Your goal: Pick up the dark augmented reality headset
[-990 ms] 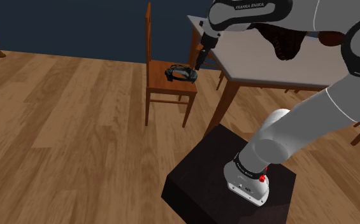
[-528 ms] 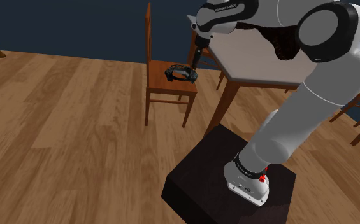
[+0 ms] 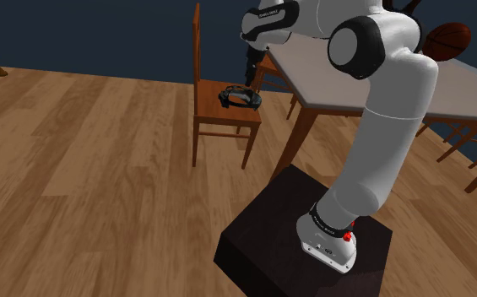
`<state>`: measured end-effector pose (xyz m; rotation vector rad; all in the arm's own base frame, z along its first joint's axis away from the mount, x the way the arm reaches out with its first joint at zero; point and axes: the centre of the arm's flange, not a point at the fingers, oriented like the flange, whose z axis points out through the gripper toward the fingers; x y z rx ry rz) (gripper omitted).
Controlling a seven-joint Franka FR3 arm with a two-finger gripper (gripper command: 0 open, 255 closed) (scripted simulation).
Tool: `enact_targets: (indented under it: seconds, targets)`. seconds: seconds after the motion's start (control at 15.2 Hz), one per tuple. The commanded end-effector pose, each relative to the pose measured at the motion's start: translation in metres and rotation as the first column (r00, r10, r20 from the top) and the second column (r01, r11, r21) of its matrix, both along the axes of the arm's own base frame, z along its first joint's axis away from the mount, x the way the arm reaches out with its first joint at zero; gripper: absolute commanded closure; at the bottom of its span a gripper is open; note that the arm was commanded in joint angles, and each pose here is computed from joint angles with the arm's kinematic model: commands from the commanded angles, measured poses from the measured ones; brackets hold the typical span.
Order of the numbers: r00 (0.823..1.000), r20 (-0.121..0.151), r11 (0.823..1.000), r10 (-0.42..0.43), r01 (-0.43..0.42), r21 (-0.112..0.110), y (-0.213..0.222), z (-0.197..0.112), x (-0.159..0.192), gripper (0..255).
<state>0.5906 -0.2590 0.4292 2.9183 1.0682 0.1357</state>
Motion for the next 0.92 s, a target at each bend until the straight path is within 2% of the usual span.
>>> enact_targets:
  seconds: [0.0, 0.53, 0.66, 0.73, 0.86]
  targets:
    - [0.999, 0.001, 0.999, 0.053, -0.053, -0.008, -0.010, -0.009, 0.022, 0]
    - [0.998, 0.002, 0.998, 0.059, -0.059, -0.009, -0.011, -0.050, 0.025, 0]
    - [0.998, 0.002, 0.998, 0.059, -0.059, -0.009, -0.011, -0.050, 0.025, 0]
    - [0.998, 0.001, 0.998, 0.059, -0.059, -0.009, -0.011, -0.049, 0.025, 255]
    - [0.998, 0.001, 0.998, 0.059, -0.059, -0.009, -0.011, -0.049, 0.025, 255]
